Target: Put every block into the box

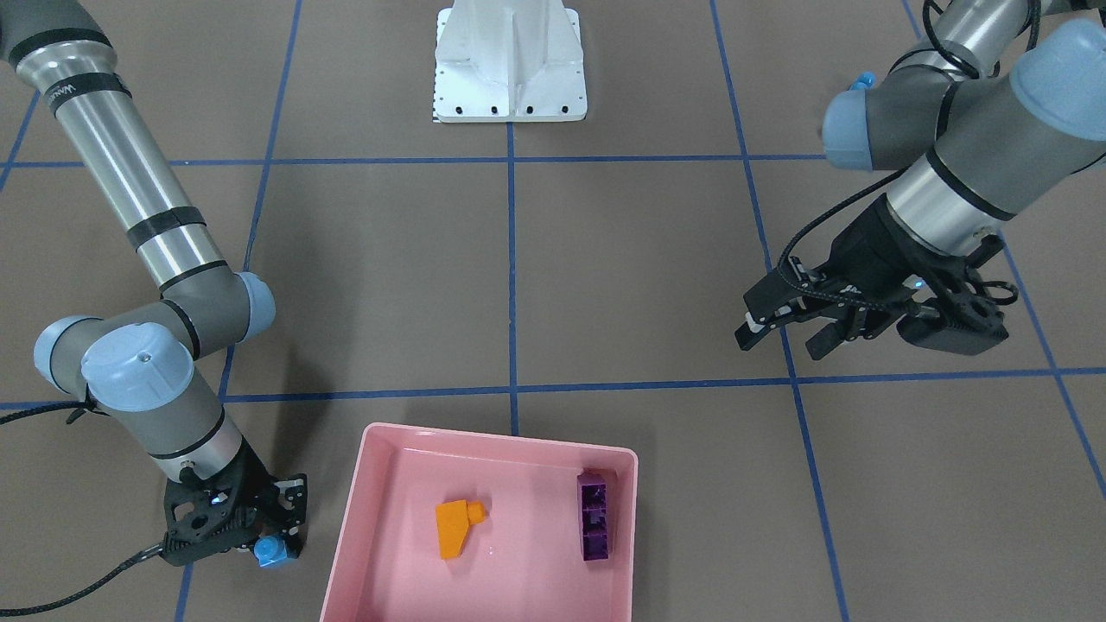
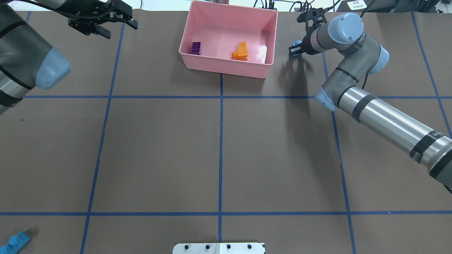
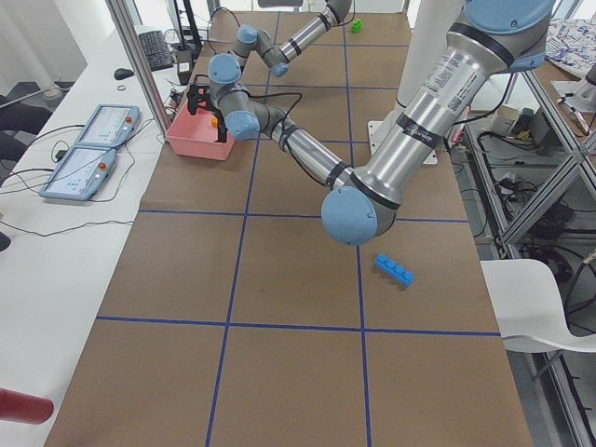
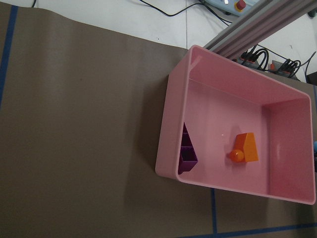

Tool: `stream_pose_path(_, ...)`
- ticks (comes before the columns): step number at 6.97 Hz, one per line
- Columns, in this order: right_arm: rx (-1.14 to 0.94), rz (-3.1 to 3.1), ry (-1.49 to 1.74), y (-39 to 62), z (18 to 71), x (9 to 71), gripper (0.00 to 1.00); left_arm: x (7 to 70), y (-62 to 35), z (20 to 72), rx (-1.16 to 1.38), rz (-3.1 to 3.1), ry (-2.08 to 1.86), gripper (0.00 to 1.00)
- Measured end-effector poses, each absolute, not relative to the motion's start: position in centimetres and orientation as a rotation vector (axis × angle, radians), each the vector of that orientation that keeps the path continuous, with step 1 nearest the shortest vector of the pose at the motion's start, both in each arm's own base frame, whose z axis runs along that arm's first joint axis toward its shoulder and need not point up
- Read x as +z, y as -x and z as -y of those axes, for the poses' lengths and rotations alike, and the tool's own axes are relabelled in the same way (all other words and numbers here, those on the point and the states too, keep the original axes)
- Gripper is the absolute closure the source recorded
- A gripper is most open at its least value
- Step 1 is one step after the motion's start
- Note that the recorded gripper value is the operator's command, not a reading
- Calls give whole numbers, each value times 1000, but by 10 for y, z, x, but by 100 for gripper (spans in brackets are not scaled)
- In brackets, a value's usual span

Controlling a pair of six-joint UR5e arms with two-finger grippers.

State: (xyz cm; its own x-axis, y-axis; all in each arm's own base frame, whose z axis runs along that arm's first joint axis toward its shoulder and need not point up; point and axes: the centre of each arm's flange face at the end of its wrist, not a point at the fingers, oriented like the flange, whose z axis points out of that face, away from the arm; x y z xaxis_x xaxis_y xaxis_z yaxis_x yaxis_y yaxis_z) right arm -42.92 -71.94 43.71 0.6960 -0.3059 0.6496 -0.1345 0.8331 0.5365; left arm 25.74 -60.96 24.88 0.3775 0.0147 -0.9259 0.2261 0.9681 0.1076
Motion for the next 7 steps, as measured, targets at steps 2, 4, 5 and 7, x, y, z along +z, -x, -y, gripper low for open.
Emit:
stream_pose_path(2,-90,833,-605,409,731,422,100,280,-248,561,-105,-1149,-206,0)
stream_pose_path(4,-79,910,-603,356,742,391,100,321,-258,505,-46,-1119,-154,0)
stream_pose_path(5,-59,951,-580,327,744,365,100,342,-254,482,-10,-1097,-147,0)
stream_pose_path(7,29,1028,-525,289,743,299,100,389,-245,430,80,-1025,-142,0)
